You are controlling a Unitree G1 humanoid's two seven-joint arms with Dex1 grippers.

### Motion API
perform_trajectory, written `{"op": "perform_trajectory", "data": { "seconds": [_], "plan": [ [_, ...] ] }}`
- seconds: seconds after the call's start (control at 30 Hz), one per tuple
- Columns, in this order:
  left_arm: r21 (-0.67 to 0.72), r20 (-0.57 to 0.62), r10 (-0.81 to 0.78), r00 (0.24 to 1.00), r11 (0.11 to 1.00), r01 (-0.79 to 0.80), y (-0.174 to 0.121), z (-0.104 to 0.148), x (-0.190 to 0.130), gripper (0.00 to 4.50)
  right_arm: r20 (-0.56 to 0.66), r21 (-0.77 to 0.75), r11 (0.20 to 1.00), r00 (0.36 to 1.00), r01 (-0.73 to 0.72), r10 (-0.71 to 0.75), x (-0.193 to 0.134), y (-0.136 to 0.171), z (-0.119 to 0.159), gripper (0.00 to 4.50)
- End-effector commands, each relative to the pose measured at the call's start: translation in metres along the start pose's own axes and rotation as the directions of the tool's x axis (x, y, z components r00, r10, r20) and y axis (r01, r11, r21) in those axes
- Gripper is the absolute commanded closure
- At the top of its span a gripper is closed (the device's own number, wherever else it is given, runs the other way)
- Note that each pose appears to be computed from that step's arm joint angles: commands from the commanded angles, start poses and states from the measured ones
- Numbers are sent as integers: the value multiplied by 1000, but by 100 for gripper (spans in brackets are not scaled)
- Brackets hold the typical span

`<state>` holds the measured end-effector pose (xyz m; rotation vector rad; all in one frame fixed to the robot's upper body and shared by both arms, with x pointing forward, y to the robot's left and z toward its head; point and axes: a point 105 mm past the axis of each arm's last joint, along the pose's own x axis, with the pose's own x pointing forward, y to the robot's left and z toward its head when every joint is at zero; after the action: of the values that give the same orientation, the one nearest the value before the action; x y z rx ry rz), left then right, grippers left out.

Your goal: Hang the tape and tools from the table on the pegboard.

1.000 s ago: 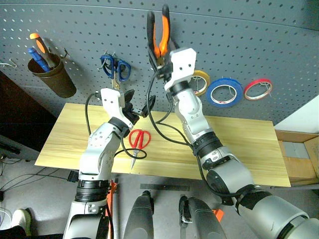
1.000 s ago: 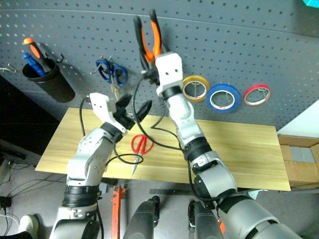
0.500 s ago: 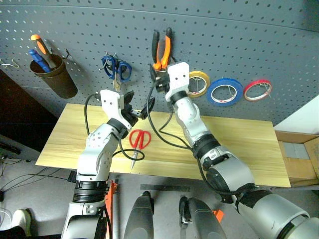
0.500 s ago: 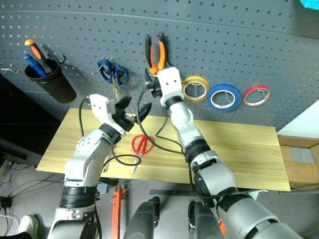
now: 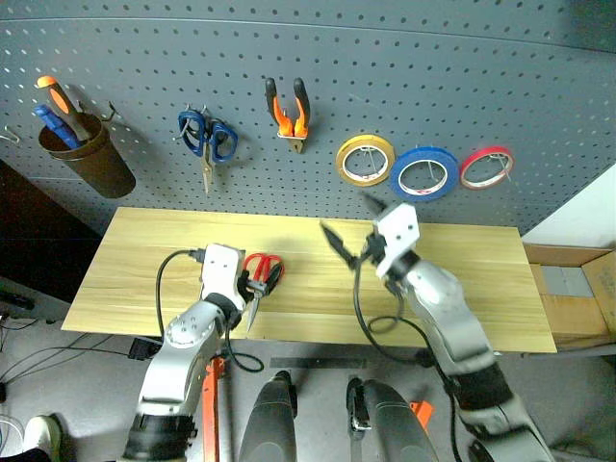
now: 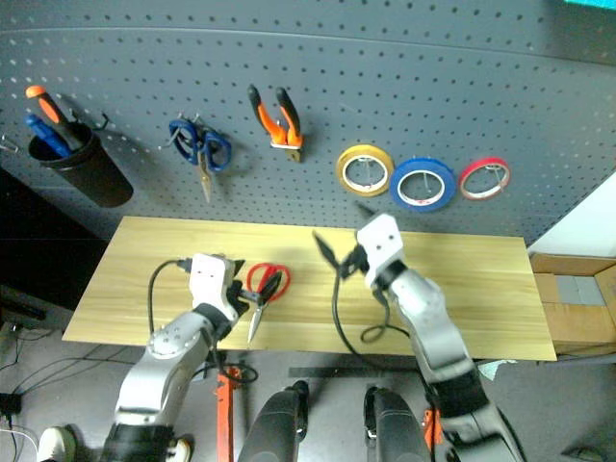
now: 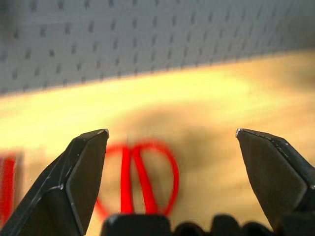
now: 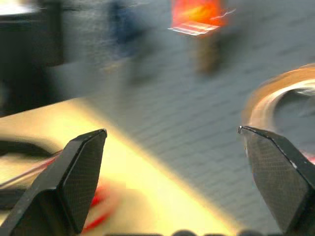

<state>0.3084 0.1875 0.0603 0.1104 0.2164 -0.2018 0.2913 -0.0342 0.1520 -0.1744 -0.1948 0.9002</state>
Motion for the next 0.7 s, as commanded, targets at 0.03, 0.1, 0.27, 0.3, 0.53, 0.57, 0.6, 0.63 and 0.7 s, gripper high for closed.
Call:
{"op": "perform_trajectory", "data": {
  "seconds": [0.03, 0.1, 0.27, 0.3, 0.53, 0.57, 0.6, 0.63, 0.7],
  "plan": [
    [6, -122, 145, 982, 989, -146, 20, -26, -10, 0, -53, 60, 977, 977, -204, 207, -21, 33, -1, 4],
    [53, -174, 185, 967, 983, -178, 28, -35, -13, 0, -109, 79, 966, 961, -248, 255, -36, 39, -13, 4],
    [71, -286, 147, 947, 989, -132, 27, -61, -4, 0, -179, 106, 958, 943, -266, 281, -57, 43, -37, 4],
    [63, -296, 128, 947, 991, -114, 24, -63, -2, 0, -185, 100, 957, 940, -272, 286, -58, 44, -38, 4],
    [59, -375, -44, 926, 996, 71, 0, -72, 18, 0, -146, 87, 950, 940, -299, 309, -49, 46, -31, 4],
    [56, -380, -65, 923, 994, 93, -4, -72, 20, 0, -141, 89, 951, 942, -295, 305, -48, 45, -29, 4],
    [58, -385, -72, 920, 993, 102, -7, -71, 21, 18, -140, 82, 952, 942, -295, 304, -47, 44, -29, 1],
    [59, -389, -71, 919, 993, 102, -8, -71, 21, 39, -141, 79, 954, 944, -290, 299, -46, 42, -29, 0],
    [56, -397, -67, 916, 994, 96, -9, -72, 18, 91, -146, 72, 957, 946, -280, 288, -47, 37, -29, 0]
  ]
}}
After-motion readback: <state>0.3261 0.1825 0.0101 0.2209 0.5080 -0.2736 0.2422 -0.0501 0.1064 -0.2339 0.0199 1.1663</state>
